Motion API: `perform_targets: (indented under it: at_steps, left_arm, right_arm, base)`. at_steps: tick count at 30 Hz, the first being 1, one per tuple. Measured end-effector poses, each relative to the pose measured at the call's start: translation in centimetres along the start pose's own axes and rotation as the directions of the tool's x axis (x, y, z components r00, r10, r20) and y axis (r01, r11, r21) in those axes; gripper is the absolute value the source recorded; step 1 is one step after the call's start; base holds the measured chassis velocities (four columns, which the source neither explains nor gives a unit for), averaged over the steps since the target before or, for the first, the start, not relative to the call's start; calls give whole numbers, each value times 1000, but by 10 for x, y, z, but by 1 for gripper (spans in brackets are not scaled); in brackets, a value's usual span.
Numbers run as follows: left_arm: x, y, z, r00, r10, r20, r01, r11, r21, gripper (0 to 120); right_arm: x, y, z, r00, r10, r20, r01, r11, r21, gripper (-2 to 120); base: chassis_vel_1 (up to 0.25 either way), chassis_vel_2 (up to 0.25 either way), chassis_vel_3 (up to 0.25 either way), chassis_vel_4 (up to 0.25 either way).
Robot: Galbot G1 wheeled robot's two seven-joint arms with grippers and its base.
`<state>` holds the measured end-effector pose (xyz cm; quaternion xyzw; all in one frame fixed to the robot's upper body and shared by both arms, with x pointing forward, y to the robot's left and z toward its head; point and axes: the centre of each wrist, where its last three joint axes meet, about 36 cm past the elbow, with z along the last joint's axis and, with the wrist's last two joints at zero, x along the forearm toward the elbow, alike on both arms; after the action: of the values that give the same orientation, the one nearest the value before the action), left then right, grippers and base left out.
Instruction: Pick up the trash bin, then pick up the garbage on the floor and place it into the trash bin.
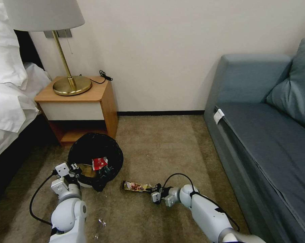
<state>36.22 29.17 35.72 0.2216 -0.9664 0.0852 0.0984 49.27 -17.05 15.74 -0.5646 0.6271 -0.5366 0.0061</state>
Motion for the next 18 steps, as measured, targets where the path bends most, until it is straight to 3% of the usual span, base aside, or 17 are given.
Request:
perform_targets:
  at_steps: [9,11,13,15,16,18]
  left_arm:
    - [-1,-2,-1,1000,6,2,-6,1000,1,4]
    - [-1,-4,0,1000,10,0,-10,1000,0,4]
    - [-2,-4,0,1000,10,0,-10,1000,0,4]
    - [-2,-6,1,1000,13,-2,-13,1000,-2,4]
    - [-2,-6,1,1000,13,-2,-13,1000,-2,4]
    - [-3,-8,0,1000,17,0,-17,1000,-3,4]
  right_arm:
    - [9,3,6,998,70,-1,-69,995,-70,0]
    - [16,-1,14,989,146,-15,-147,976,-164,0]
    - [17,-2,16,986,166,-21,-167,968,-186,0]
    - [22,-13,22,961,268,-66,-276,918,-286,0]
    - [22,-13,22,961,268,-66,-276,918,-286,0]
    - [24,-30,22,929,354,-109,-370,864,-341,0]
  base:
    - [0,0,0,0]
    - [0,0,0,0]
    - [0,0,0,0]
    - [0,0,0,0]
    - [0,0,0,0]
    - [0,0,0,0]
